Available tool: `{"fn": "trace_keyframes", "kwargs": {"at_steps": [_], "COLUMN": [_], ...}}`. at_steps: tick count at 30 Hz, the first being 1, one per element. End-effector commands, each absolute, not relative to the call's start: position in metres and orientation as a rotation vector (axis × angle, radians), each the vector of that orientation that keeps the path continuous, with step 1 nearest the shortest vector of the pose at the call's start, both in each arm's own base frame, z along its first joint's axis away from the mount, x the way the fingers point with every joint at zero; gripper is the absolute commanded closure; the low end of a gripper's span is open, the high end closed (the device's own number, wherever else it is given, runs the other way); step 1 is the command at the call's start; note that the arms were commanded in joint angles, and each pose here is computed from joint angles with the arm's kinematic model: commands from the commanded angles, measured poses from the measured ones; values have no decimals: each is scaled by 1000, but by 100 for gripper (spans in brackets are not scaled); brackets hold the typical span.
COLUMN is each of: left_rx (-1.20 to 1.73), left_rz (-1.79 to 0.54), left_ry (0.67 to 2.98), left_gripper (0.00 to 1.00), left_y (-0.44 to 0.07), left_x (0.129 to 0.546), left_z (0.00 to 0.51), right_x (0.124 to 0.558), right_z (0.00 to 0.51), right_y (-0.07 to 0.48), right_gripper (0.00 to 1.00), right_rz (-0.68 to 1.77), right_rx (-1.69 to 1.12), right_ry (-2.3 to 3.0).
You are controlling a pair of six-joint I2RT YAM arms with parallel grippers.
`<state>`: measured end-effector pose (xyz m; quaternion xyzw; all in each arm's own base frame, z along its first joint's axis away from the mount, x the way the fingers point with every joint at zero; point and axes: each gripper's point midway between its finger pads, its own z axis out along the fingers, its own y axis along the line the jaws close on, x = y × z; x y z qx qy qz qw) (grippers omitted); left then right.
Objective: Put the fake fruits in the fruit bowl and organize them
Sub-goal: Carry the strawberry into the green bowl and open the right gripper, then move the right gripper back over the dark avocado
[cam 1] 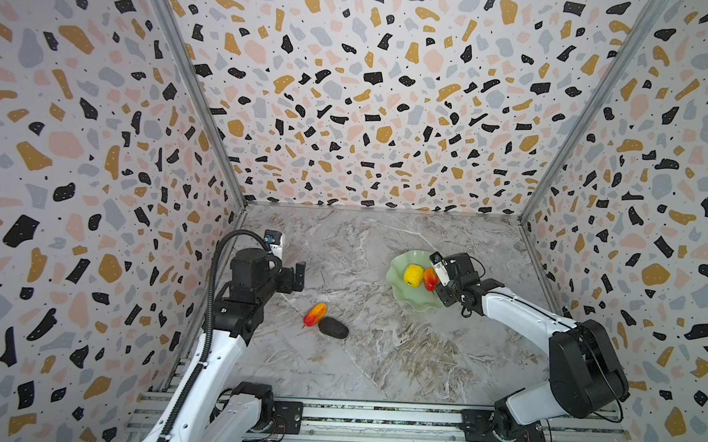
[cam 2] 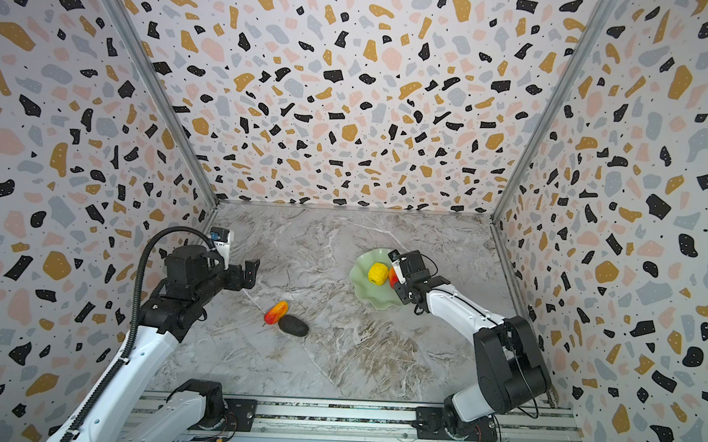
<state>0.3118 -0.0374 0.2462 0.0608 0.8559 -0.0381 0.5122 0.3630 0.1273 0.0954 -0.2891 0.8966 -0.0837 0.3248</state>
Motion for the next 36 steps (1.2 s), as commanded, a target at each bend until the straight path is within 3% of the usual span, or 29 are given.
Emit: {"fn": "trace_keyframes", "kwargs": {"at_steps": [1, 8, 14, 18, 23, 28, 36], "left_rx": [141, 143, 143, 141, 139, 132, 142], "left_rz": [-101, -103, -101, -97, -95, -84, -100], "left_ry": [2023, 2023, 2021, 2020, 2018, 2016, 2019], "left_gripper": [0, 0, 1, 0, 0, 0, 0], "left_y": [-38, -38, -38, -37, -37, -35, -38], "left_x": [316, 316, 316, 315, 315, 313, 314], "left_z": [252, 253, 254, 254, 254, 254, 253], "right_x": [366, 372, 374, 351, 287, 220, 211], "right_z": [99, 120, 172, 207, 245, 249, 200], "right_y": [127, 131, 156, 215, 313, 379, 428], "right_gripper": [45, 34, 25, 1, 1, 1, 6], "right_rz": [-216, -208, -180, -124, 171, 448, 570], "right_rx": [-741, -741, -804, -1004, -1236, -1468, -1532], "right_ry": [2337, 2299, 2173, 1971, 1648, 1441, 1505]}}
